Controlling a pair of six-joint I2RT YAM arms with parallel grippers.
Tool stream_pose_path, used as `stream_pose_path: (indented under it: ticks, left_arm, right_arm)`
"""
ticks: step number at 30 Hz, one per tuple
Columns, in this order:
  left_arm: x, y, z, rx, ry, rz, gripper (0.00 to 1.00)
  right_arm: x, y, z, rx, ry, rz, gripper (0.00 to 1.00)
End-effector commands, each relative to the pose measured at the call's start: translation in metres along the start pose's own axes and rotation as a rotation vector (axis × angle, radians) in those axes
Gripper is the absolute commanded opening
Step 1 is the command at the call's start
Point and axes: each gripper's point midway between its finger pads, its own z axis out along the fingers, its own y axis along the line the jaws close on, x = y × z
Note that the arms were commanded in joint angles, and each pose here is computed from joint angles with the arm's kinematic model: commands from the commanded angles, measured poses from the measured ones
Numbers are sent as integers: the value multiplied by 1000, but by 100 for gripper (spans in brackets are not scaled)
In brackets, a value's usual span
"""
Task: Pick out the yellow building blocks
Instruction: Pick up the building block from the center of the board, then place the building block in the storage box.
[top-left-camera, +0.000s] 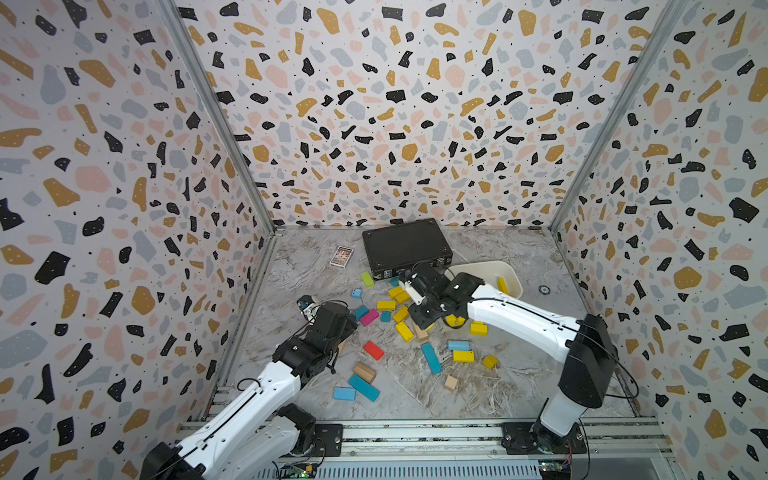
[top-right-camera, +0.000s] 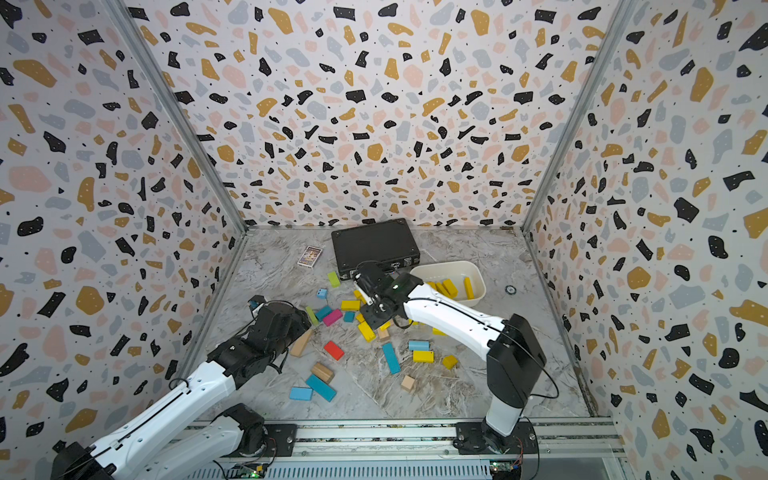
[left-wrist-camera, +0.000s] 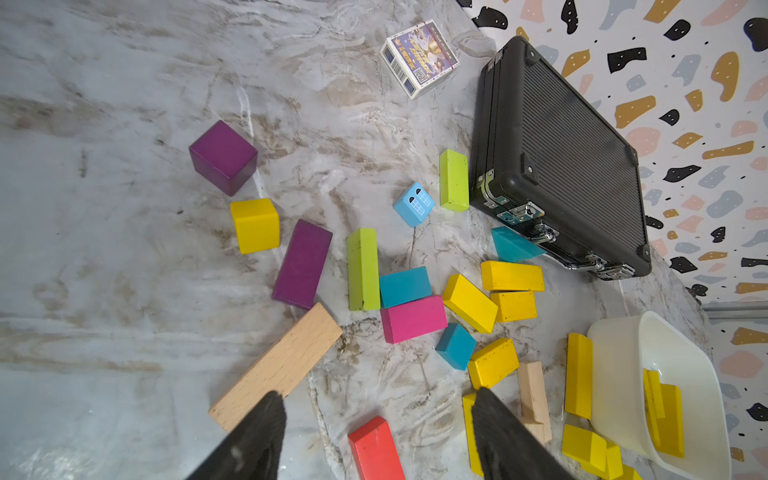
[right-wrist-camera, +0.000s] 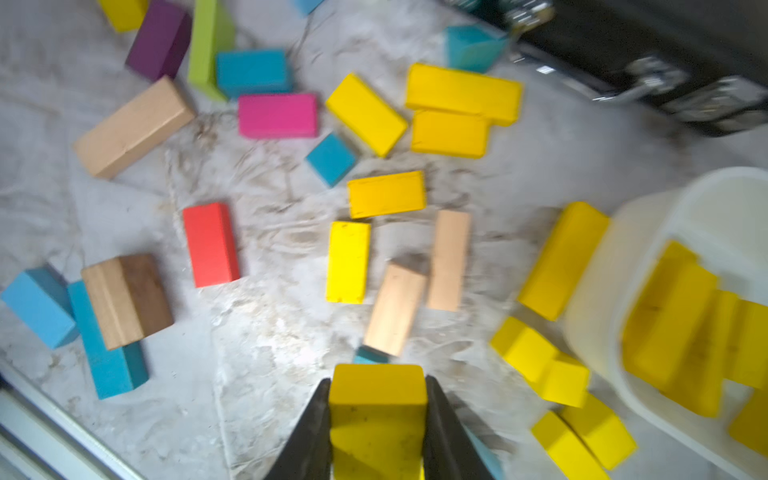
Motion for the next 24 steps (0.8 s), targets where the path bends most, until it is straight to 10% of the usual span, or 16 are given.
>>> stream_pose_path:
  ticks: [1, 11, 24]
  left_arm:
    - [0, 5, 0, -2, 2, 17, 72]
    - [2, 3, 3, 4, 19, 11, 72]
    - [20, -19, 19, 68, 134, -26, 69]
  right_arm:
    - [22, -69, 0, 145, 73, 34, 17]
    - [49, -225, 15, 358, 155, 298, 15]
    - [57, -302, 70, 407, 218, 392, 18]
